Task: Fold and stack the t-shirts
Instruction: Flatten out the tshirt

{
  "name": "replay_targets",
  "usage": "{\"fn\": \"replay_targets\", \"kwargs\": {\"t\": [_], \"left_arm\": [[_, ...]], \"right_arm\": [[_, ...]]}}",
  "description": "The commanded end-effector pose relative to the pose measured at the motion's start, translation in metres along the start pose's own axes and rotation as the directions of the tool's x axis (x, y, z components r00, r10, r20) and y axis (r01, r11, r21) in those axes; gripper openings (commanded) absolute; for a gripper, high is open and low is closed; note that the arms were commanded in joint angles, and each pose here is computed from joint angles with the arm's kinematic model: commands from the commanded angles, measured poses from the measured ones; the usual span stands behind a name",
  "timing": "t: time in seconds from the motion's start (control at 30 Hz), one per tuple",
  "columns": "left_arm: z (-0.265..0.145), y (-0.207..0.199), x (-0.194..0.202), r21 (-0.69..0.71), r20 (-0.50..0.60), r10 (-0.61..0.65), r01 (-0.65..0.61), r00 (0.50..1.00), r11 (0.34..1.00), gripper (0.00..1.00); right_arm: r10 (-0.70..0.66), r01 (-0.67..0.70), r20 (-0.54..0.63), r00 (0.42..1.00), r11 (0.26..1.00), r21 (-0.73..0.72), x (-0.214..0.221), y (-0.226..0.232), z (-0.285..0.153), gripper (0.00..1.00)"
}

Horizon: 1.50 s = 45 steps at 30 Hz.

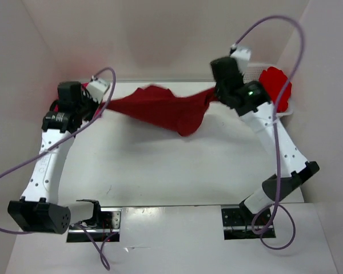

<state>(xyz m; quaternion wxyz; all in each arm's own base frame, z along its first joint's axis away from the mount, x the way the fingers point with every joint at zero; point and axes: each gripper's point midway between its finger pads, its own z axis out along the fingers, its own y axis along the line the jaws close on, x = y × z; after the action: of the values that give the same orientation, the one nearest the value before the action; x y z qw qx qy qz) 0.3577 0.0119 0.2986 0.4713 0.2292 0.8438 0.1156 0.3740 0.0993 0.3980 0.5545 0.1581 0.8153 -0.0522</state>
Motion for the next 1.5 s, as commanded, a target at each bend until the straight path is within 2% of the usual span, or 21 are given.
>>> {"fn": "replay_targets", "kwargs": {"t": [0.0, 0.03, 0.2, 0.33, 0.47, 0.53, 0.67, 0.8, 0.87, 0.9, 0.93, 0.97, 1.0, 1.03, 1.07, 1.17, 1.2, 1.27, 1.3, 1.4, 1.47], "left_arm": [[-0.044, 0.012, 0.023, -0.107, -0.017, 0.104, -0.105, 0.994, 0.989, 0.00], [-0.050, 0.006, 0.039, -0.095, -0.051, 0.119, -0.123, 0.992, 0.988, 0.00], [-0.052, -0.036, 0.127, 0.061, -0.266, 0.212, -0.203, 0.940, 0.977, 0.00], [-0.062, -0.063, 0.168, 0.195, -0.330, 0.295, -0.241, 0.897, 0.951, 0.00], [-0.064, -0.071, 0.193, 0.235, -0.380, 0.336, -0.261, 0.862, 0.936, 0.00], [-0.066, -0.077, 0.199, 0.268, -0.384, 0.351, -0.260, 0.854, 0.927, 0.00], [-0.077, -0.098, 0.190, 0.384, -0.296, 0.389, -0.264, 0.872, 0.885, 0.07], [-0.081, -0.099, 0.187, 0.407, -0.263, 0.424, -0.299, 0.867, 0.863, 0.10], [-0.084, -0.100, 0.186, 0.434, -0.244, 0.457, -0.325, 0.856, 0.840, 0.16], [-0.086, -0.099, 0.184, 0.437, -0.236, 0.469, -0.339, 0.851, 0.833, 0.21], [-0.093, -0.099, 0.181, 0.447, -0.219, 0.477, -0.347, 0.851, 0.824, 0.49], [-0.095, -0.099, 0.180, 0.454, -0.215, 0.489, -0.357, 0.845, 0.817, 0.59], [-0.099, -0.098, 0.177, 0.460, -0.185, 0.516, -0.390, 0.836, 0.798, 0.64], [-0.105, -0.100, 0.174, 0.460, -0.157, 0.525, -0.408, 0.836, 0.788, 0.70], [-0.107, -0.100, 0.172, 0.456, -0.137, 0.533, -0.425, 0.835, 0.782, 0.79], [-0.102, -0.094, 0.147, 0.357, -0.067, 0.472, -0.421, 0.879, 0.834, 0.87], [-0.088, -0.077, 0.130, 0.238, -0.055, 0.431, -0.407, 0.901, 0.882, 0.89], [-0.067, -0.062, 0.123, 0.121, -0.093, 0.295, -0.283, 0.951, 0.951, 0.90], [-0.044, -0.045, 0.121, 0.008, -0.114, 0.218, -0.219, 0.969, 0.976, 0.90], [-0.013, -0.030, 0.119, -0.074, -0.121, 0.125, -0.134, 0.985, 0.988, 0.90], [-0.004, -0.033, 0.113, -0.048, -0.110, 0.094, -0.100, 0.989, 0.994, 0.89]], "right_arm": [[0.055, -0.056, -0.036, 0.998, 0.998, -0.028, 0.038, -0.032, -0.030, 0.00], [0.076, -0.081, -0.067, 0.995, 0.994, -0.078, 0.049, -0.035, -0.040, 0.00], [0.004, -0.036, -0.341, 0.940, 0.996, -0.086, 0.163, -0.039, -0.034, 0.00], [-0.042, -0.058, -0.546, 0.837, 0.985, -0.165, 0.247, -0.024, -0.055, 0.00], [-0.067, -0.036, -0.658, 0.750, 0.989, -0.142, 0.305, -0.024, -0.079, 0.00], [-0.121, 0.033, -0.701, 0.703, 0.990, -0.138, 0.328, -0.026, -0.091, 0.00], [-0.185, 0.156, -0.762, 0.620, 0.981, -0.111, 0.357, -0.038, -0.113, 0.00], [-0.219, 0.275, -0.786, 0.578, 0.959, -0.065, 0.363, -0.064, -0.120, 0.00], [-0.243, 0.261, -0.813, 0.529, 0.958, -0.116, 0.366, -0.062, -0.130, 0.07], [-0.255, 0.260, -0.822, 0.510, 0.956, -0.135, 0.366, -0.064, -0.135, 0.15], [-0.283, 0.265, -0.827, 0.486, 0.949, -0.169, 0.368, -0.063, -0.140, 0.42], [-0.302, 0.232, -0.827, 0.474, 0.949, -0.214, 0.364, -0.057, -0.150, 0.51], [-0.313, 0.210, -0.815, 0.488, 0.948, -0.239, 0.359, -0.051, -0.154, 0.66], [-0.318, 0.190, -0.805, 0.501, 0.948, -0.256, 0.351, -0.047, -0.158, 0.91], [-0.314, 0.143, -0.775, 0.548, 0.948, -0.283, 0.333, -0.036, -0.159, 0.96], [-0.281, 0.063, -0.689, 0.668, 0.944, -0.323, 0.300, -0.004, -0.145, 0.98], [-0.300, 0.103, -0.661, 0.688, 0.942, -0.320, 0.299, 0.000, -0.129, 0.98], [-0.226, 0.066, -0.640, 0.735, 0.962, -0.264, 0.291, 0.014, -0.086, 0.97], [-0.238, 0.107, -0.636, 0.734, 0.966, -0.238, 0.299, 0.017, -0.062, 0.95], [-0.147, 0.061, -0.610, 0.778, 0.985, -0.160, 0.299, 0.031, 0.002, 0.85], [-0.098, 0.021, -0.588, 0.803, 0.990, -0.136, 0.289, 0.039, 0.027, 0.75]]}}
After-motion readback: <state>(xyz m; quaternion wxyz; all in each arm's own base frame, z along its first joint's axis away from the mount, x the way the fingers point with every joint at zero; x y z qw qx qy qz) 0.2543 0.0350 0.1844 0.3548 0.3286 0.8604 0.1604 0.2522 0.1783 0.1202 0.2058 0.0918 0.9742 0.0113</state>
